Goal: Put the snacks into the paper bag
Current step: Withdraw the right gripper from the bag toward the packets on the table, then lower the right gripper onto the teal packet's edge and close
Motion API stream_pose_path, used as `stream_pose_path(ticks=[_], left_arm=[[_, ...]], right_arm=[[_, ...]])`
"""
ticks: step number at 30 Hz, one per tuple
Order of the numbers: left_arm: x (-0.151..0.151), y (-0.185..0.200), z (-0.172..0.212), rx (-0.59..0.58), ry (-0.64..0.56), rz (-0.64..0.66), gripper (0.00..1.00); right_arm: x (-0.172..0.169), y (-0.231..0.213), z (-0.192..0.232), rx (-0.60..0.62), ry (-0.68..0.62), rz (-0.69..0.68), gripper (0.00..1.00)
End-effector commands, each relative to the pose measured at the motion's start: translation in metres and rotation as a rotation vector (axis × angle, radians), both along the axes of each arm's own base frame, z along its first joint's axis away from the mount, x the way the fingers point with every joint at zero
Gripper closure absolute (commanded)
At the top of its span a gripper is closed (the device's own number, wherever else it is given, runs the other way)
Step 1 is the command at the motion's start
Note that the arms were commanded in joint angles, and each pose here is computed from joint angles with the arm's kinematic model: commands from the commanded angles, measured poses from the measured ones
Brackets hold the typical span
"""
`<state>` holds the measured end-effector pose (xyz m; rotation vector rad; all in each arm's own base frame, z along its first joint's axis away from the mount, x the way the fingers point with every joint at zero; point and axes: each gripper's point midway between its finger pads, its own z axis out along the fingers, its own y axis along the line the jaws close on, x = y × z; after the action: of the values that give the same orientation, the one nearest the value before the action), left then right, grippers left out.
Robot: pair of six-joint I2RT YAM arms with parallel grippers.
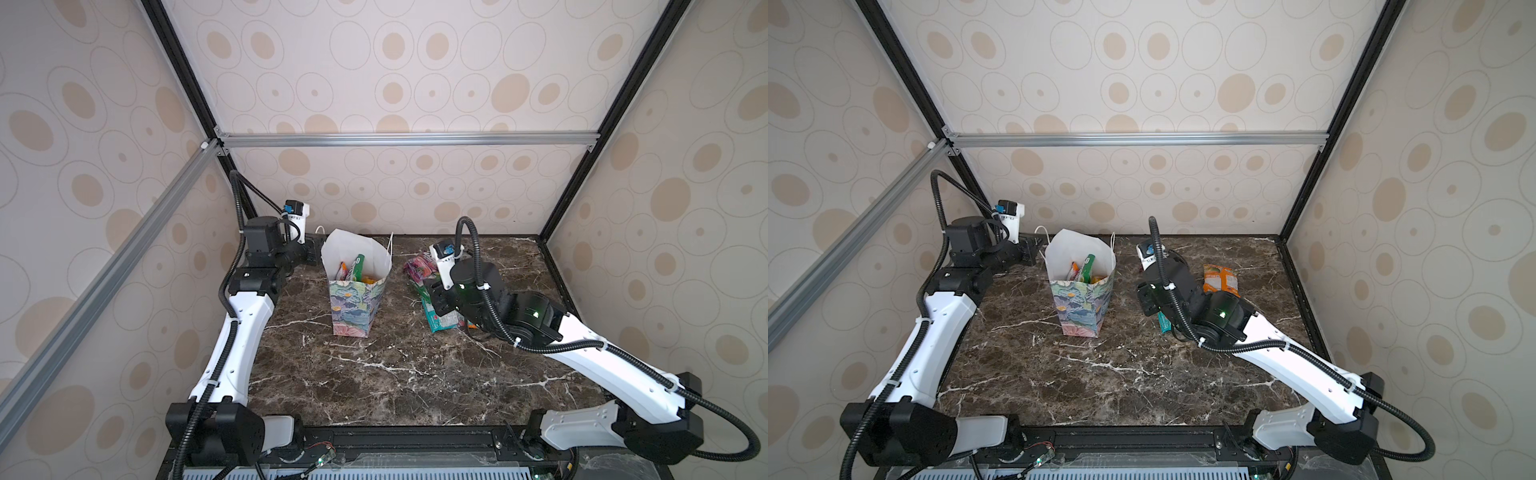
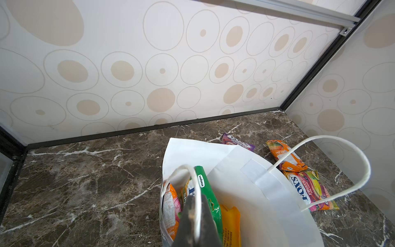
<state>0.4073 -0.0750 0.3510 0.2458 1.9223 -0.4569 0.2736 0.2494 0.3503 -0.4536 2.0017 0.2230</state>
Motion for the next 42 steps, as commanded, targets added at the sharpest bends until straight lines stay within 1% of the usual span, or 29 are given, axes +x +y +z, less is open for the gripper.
stream_pose_path(ticks=[1, 3, 5, 7, 9, 11, 13, 17, 19, 20, 22, 25, 27, 30, 35, 42], left_arm=[[0.001, -0.003, 0.021, 0.003, -0.070, -0.018, 0.97], [0.002, 0.002, 0.020, 0.023, -0.069, 0.011, 0.97], [0.002, 0.004, 0.021, 0.028, -0.071, 0.022, 0.97], [0.003, 0.004, 0.019, 0.025, -0.067, 0.023, 0.97], [0.004, 0.004, 0.019, 0.023, -0.058, 0.019, 0.97], [0.004, 0.004, 0.019, 0.020, -0.053, 0.013, 0.97], [0.005, 0.008, 0.019, 0.014, -0.059, 0.022, 0.96], [0.011, 0.025, 0.017, -0.029, -0.042, 0.052, 0.97], [0.011, 0.022, 0.019, -0.064, -0.038, 0.024, 0.97], [0.010, 0.019, 0.020, -0.079, -0.043, 0.006, 0.97], [0.008, 0.018, 0.022, -0.089, -0.050, -0.002, 0.96], [0.008, 0.023, 0.022, -0.068, -0.048, 0.025, 0.96], [0.008, 0.023, 0.022, -0.066, -0.052, 0.028, 0.96], [0.006, 0.021, 0.025, -0.077, -0.061, 0.016, 0.96], [0.007, 0.020, 0.024, -0.083, -0.059, 0.013, 0.95], [0.007, 0.018, 0.024, -0.089, -0.056, 0.002, 0.96]], right_arm=[[0.009, -0.047, -0.017, 0.049, 0.053, -0.184, 0.51], [0.023, -0.072, -0.030, 0.102, 0.112, -0.259, 0.51], [0.034, -0.084, -0.038, 0.142, 0.139, -0.296, 0.50], [0.041, -0.092, -0.045, 0.128, 0.125, -0.344, 0.50], [0.044, -0.098, -0.059, 0.083, 0.131, -0.376, 0.49], [0.042, -0.103, -0.082, 0.049, 0.157, -0.394, 0.48], [0.037, -0.108, -0.109, 0.029, 0.194, -0.418, 0.47], [0.025, -0.121, -0.144, 0.014, 0.227, -0.434, 0.43], [0.021, -0.127, -0.157, 0.031, 0.259, -0.441, 0.42], [0.020, -0.128, -0.168, 0.045, 0.295, -0.433, 0.41], [0.020, -0.131, -0.183, 0.046, 0.363, -0.429, 0.42], [0.023, -0.144, -0.197, -0.024, 0.420, -0.484, 0.44], [0.027, -0.143, -0.210, -0.052, 0.456, -0.467, 0.45], [0.034, -0.140, -0.229, -0.056, 0.496, -0.454, 0.47], [0.040, -0.146, -0.245, -0.108, 0.514, -0.494, 0.47], [0.055, -0.135, -0.258, -0.128, 0.531, -0.462, 0.51]])
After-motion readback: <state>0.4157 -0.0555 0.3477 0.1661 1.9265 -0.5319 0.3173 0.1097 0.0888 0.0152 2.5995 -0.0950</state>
